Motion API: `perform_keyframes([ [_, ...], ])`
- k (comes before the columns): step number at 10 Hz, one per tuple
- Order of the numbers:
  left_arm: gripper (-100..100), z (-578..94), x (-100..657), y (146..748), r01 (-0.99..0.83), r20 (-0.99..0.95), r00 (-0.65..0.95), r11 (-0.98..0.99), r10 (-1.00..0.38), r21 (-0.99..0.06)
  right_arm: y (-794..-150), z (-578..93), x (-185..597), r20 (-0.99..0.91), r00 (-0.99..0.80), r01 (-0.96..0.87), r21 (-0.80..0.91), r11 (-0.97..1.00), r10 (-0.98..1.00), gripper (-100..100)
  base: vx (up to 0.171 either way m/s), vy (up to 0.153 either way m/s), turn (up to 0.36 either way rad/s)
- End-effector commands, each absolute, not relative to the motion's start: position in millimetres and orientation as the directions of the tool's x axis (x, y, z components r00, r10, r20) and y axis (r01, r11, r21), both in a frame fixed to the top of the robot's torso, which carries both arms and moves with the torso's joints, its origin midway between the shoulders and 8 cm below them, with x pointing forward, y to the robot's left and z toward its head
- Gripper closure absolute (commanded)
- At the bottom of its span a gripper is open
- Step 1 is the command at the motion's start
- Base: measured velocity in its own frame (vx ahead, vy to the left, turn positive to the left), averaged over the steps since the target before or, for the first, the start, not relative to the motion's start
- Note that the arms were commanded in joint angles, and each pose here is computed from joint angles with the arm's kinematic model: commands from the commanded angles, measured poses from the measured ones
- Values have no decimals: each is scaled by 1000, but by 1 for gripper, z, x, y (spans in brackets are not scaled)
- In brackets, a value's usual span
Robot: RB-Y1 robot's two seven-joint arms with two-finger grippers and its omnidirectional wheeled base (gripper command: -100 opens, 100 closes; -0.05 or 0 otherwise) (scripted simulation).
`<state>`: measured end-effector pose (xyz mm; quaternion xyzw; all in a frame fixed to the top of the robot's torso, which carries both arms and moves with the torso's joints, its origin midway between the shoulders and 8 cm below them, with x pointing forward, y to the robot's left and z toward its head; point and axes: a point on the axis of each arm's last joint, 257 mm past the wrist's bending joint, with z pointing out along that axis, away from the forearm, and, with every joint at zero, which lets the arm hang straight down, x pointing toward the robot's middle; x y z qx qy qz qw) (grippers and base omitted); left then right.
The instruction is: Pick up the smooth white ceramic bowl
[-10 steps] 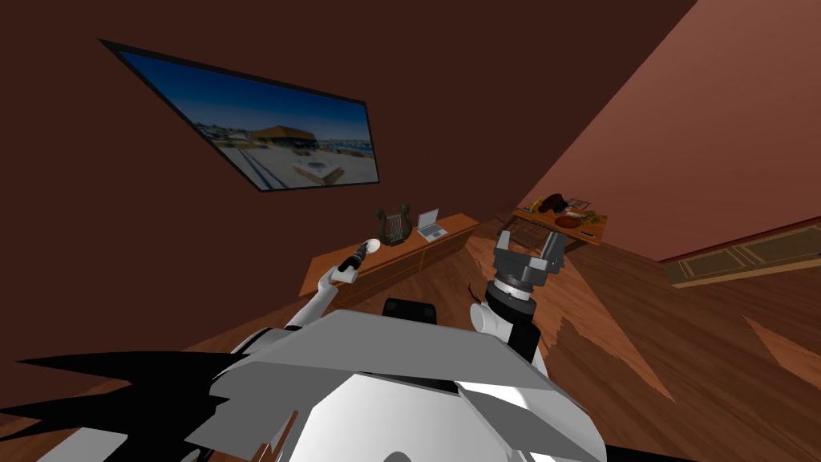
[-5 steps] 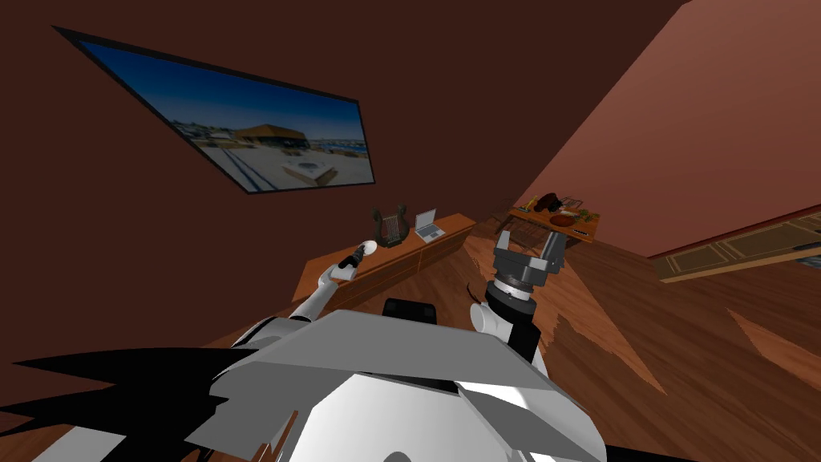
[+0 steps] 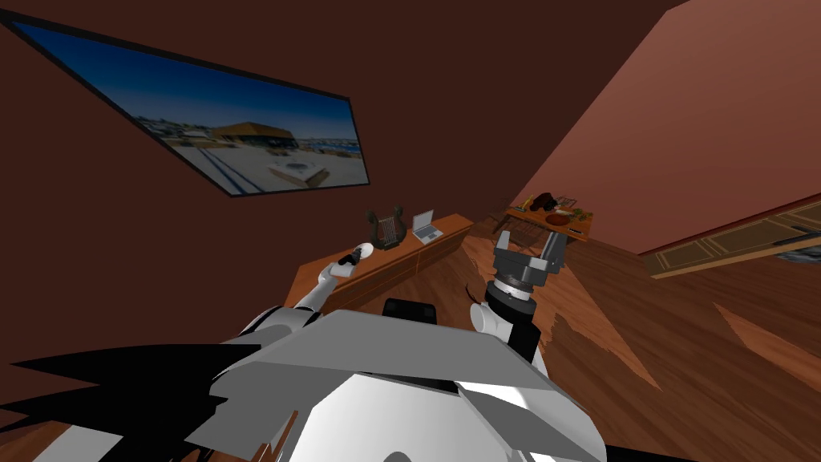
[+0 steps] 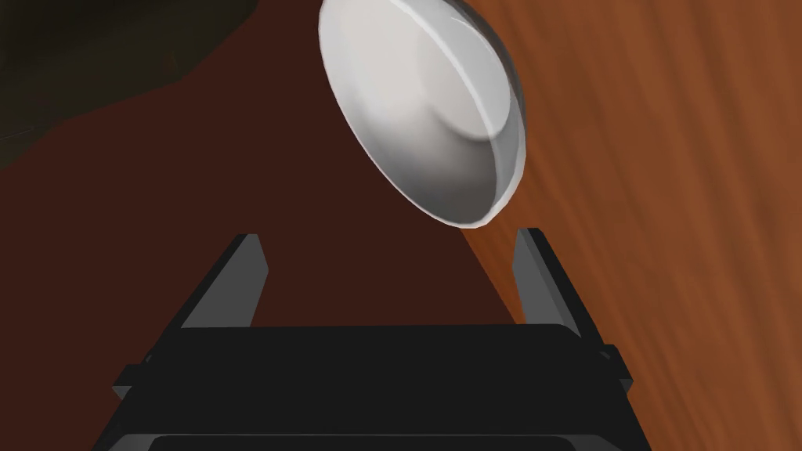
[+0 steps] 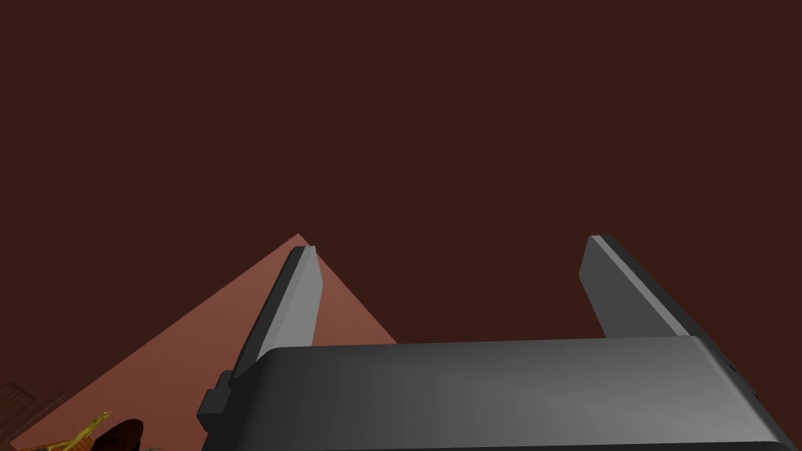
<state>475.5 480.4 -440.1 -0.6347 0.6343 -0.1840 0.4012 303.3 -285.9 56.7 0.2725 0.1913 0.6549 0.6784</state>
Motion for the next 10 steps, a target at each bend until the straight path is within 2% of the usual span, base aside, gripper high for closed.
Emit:
perform_keyframes([
  [1,-100,-447,473,489,-688,-275,146,102,-950,-719,-286,57,303,97,69,-784,620,-6,993,0,52,-14,-32],
  [10,-100,-487,439,518,-804,-271,217,-14,-938,-594,-286,57,303,97,69,-784,620,-6,993,0,55,-2,-18],
])
